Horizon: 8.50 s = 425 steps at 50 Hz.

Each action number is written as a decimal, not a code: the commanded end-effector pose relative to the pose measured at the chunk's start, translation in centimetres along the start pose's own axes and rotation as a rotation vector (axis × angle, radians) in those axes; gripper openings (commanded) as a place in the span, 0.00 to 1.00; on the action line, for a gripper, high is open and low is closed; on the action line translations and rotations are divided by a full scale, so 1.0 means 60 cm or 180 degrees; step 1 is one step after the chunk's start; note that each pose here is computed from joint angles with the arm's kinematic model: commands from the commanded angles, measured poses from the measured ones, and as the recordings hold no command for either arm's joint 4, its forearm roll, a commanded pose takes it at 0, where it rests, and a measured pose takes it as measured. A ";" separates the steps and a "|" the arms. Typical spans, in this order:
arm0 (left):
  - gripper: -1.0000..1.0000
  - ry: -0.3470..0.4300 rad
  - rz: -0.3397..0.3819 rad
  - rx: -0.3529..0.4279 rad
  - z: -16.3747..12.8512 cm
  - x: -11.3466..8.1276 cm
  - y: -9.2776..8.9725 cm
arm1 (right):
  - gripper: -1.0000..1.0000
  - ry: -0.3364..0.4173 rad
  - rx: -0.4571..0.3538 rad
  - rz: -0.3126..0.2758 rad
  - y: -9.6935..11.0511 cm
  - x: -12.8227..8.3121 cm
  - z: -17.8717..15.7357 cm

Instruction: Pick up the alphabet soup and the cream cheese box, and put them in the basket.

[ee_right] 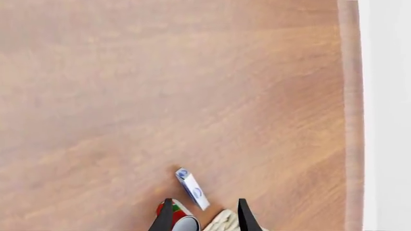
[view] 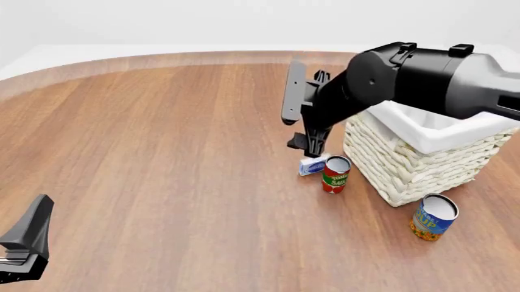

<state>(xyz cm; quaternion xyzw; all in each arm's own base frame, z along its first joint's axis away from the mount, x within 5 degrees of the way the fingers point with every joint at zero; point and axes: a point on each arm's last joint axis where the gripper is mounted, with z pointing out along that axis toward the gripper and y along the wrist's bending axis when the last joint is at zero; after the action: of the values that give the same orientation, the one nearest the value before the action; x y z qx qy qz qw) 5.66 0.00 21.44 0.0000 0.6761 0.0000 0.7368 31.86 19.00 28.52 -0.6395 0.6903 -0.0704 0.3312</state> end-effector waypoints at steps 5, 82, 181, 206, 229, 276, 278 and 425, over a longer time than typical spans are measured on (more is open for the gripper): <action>1.00 0.0000 0.0000 0.0000 0.000 0.000 0.000 | 1.00 0.0121 -0.0110 -0.0046 0.004 0.017 0.036; 1.00 0.0000 0.0000 0.0000 0.000 0.000 0.000 | 1.00 0.0445 -0.0412 -0.0263 -0.015 0.073 0.173; 1.00 0.0000 0.0000 0.0000 0.000 0.000 0.000 | 1.00 0.0557 -0.0566 -0.0305 0.001 0.107 0.242; 1.00 0.0000 0.0000 0.0000 0.000 0.000 0.000 | 0.00 0.0522 -0.0491 -0.0339 -0.002 0.108 0.242; 1.00 0.0000 0.0000 0.0000 0.000 0.000 0.000 | 0.00 0.0457 -0.0426 -0.0418 0.000 0.096 0.235; 1.00 0.0000 0.0000 0.0000 0.000 0.000 0.000 | 0.00 0.0005 0.0174 -0.0250 -0.029 0.019 0.115; 1.00 0.0000 0.0000 0.0000 0.000 0.000 0.000 | 0.00 -0.0003 0.0181 -0.0245 -0.028 0.019 0.114; 1.00 0.0000 0.0000 0.0000 0.000 0.000 0.000 | 0.00 -0.1321 0.0407 0.2066 0.019 -0.068 -0.310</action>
<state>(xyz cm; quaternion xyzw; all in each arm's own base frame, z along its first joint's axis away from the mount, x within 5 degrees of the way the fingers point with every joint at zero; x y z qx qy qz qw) 5.66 0.00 21.44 0.0000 0.6761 0.0000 0.7368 21.26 18.10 41.78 -0.3850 0.7657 0.1228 0.5004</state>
